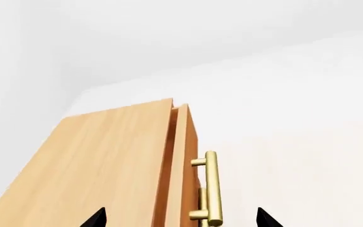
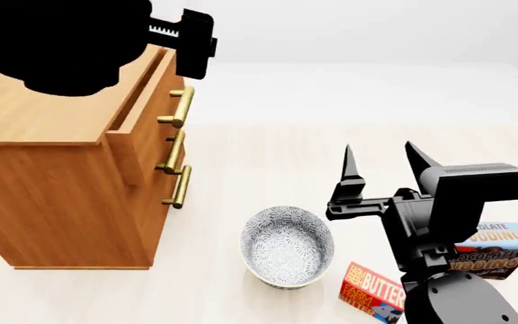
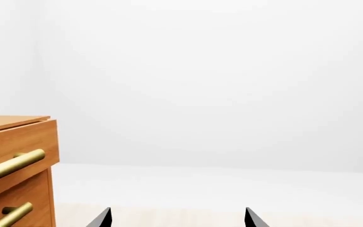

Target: Put the butter at the back in the top drawer of the cabinet and close it.

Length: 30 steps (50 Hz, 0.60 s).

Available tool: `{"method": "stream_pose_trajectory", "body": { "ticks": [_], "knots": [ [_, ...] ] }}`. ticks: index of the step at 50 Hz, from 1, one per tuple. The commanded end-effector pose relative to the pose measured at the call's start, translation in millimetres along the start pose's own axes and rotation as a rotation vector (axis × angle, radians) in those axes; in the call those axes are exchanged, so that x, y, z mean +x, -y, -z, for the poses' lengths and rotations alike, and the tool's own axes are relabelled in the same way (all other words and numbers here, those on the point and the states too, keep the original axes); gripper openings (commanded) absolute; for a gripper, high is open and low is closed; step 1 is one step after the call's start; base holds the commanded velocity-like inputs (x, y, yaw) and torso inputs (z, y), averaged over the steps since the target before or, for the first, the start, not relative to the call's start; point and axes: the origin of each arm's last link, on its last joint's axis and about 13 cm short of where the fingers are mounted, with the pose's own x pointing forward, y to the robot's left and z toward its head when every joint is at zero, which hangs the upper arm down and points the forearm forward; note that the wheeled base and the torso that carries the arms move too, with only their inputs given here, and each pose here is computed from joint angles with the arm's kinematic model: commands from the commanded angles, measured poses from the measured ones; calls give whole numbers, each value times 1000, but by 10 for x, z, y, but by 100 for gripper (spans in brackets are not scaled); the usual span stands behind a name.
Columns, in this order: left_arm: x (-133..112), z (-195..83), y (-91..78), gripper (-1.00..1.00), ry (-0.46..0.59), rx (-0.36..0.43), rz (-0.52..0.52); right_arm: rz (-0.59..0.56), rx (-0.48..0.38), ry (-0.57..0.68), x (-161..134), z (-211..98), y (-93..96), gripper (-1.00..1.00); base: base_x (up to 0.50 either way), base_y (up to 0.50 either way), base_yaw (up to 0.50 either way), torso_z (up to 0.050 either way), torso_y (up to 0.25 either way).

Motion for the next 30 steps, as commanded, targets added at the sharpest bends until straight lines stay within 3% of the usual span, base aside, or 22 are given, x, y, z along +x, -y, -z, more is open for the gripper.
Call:
{"method": "stream_pose_trajectory", "body": {
  "ticks": [1,30],
  "knots": [
    [75,-85,57,100,-146,28,-8,-4,0,2,-11,-6,2,100,0,0,0,0,0],
    [335,-12,185,100,-267,117,-31,-13,2,-2,-15,8,4,100,0,0,0,0,0]
  ]
}}
